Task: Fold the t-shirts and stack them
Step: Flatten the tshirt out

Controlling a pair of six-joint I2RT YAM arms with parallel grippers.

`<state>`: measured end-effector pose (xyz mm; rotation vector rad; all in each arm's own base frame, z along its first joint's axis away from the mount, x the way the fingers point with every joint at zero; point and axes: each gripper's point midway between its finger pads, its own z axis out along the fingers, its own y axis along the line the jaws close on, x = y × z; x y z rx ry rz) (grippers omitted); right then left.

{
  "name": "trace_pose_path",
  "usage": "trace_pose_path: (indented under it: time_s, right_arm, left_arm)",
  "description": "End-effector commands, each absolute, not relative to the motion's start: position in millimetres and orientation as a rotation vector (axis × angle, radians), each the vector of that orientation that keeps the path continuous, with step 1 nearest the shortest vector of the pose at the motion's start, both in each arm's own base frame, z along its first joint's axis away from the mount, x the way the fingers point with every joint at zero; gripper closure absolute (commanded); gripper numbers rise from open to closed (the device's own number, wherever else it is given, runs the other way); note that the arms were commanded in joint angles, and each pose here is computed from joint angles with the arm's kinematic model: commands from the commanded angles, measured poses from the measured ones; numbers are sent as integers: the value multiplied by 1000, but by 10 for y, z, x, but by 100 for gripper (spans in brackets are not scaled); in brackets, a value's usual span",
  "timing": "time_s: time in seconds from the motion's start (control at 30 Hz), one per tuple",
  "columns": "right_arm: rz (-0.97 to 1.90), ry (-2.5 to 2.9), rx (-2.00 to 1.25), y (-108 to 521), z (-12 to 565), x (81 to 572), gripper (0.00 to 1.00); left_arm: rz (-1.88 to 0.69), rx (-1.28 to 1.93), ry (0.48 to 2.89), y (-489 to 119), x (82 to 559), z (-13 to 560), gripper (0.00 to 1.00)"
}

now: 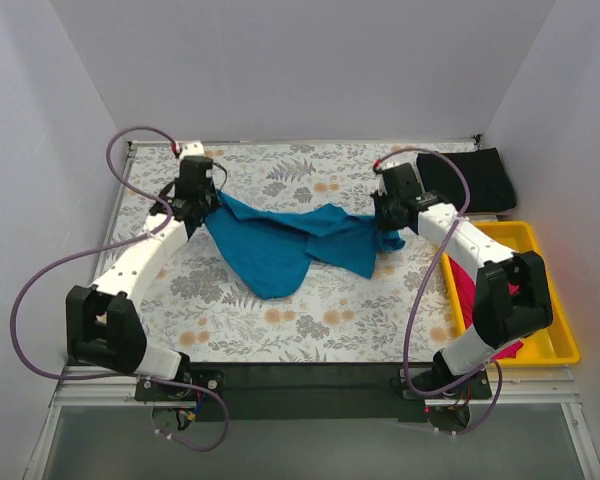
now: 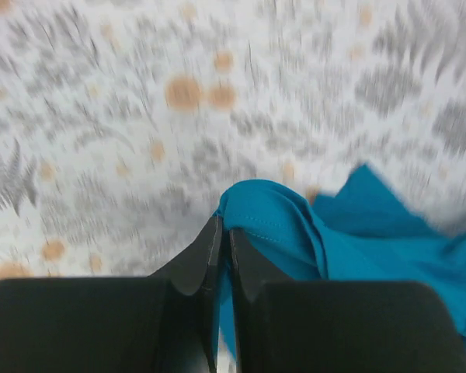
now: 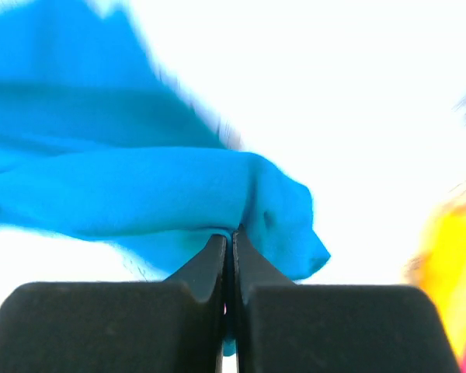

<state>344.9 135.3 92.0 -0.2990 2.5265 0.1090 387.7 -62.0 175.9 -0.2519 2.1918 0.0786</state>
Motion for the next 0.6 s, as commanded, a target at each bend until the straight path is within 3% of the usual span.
trace_pose_path:
  time_s: [0.0, 0.07, 0.17, 0.3, 0.4, 0.47, 0.53, 0.57]
  right_arm:
    - [105, 2260, -226, 1317, 1946, 4158, 99]
    - [105, 2189, -210, 1296, 2256, 4316, 99]
    - [105, 2029, -212, 1311, 2950, 4505, 99]
    - [110, 1887, -297, 1348, 3536, 4509, 99]
    - [158, 1889, -355, 1411, 3492, 4394, 98]
    - [195, 1958, -396, 1464, 3149, 4289, 94]
    - [279, 2052, -433, 1536, 2717, 4062, 80]
    - [303, 2083, -437, 1549, 2583, 3968, 74]
  left_arm:
    - [118, -354, 1933, -259, 4455, 2831, 100]
    - [145, -383, 1878, -53, 4631, 3113, 100]
    - [174, -371, 1710, 125, 4762, 3968, 100]
    - [157, -300, 1563, 119, 4633, 4716, 100]
    - [68, -270, 1541, 16, 4358, 4781, 100]
    - [30, -280, 1616, -36, 4276, 4384, 100]
    - [-45, -272, 1619, -113, 4009, 4320, 100]
    - [-60, -275, 1700, -148, 3937, 3903, 100]
